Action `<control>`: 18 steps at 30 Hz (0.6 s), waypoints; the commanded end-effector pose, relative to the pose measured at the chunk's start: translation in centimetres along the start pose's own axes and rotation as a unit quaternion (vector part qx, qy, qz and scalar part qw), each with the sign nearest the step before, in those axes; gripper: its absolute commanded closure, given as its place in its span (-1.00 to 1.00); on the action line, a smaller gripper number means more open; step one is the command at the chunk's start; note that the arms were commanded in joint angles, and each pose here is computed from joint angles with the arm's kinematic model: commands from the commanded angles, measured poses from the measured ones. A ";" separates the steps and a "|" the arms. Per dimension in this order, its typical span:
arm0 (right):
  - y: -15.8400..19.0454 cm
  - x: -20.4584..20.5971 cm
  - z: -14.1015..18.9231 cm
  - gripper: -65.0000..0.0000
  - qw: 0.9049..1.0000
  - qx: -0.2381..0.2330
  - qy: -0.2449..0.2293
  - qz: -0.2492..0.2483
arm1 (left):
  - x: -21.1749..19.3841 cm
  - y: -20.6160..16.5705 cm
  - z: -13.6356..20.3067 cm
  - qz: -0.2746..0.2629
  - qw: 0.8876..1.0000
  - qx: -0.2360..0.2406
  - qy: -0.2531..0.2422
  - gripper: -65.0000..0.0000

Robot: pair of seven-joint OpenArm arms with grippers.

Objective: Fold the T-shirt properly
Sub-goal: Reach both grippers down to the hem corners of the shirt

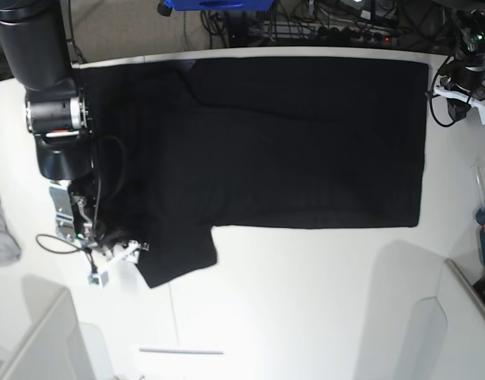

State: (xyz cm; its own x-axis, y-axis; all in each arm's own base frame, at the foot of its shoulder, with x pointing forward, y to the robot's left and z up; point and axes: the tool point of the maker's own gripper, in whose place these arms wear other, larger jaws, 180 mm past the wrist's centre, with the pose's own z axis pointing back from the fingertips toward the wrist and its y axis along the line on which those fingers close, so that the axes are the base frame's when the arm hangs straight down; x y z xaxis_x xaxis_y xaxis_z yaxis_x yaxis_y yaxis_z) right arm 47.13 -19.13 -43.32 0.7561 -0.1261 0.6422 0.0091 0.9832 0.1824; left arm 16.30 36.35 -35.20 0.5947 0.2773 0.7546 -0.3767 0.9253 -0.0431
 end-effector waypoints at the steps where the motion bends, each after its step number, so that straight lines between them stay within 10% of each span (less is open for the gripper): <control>1: 0.8 1.8 0.2 -0.35 1.000 0.011 -0.013 0.001 | 1.2 0.2 0.3 -0.007 1.000 0.000 -0.018 1.00; 13: 1.0 2.1 0.2 0.39 1.000 0.012 -0.025 0.001 | 1.3 0.1 0.2 -0.006 1.000 -0.001 -0.021 1.00; 18: 0.9 1.6 0.0 1.00 0.999 0.012 -0.034 -0.004 | 1.6 0.1 0.2 -0.006 1.000 -0.002 -0.024 0.16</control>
State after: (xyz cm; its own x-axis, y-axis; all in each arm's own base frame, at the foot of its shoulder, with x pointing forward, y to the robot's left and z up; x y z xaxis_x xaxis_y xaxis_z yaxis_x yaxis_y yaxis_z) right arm 47.01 -18.27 -43.73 0.7314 -0.1470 0.6659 0.0101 0.9787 0.2050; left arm 16.61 36.37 -35.04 0.5880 0.2767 0.7600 -0.3760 0.9255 -0.0460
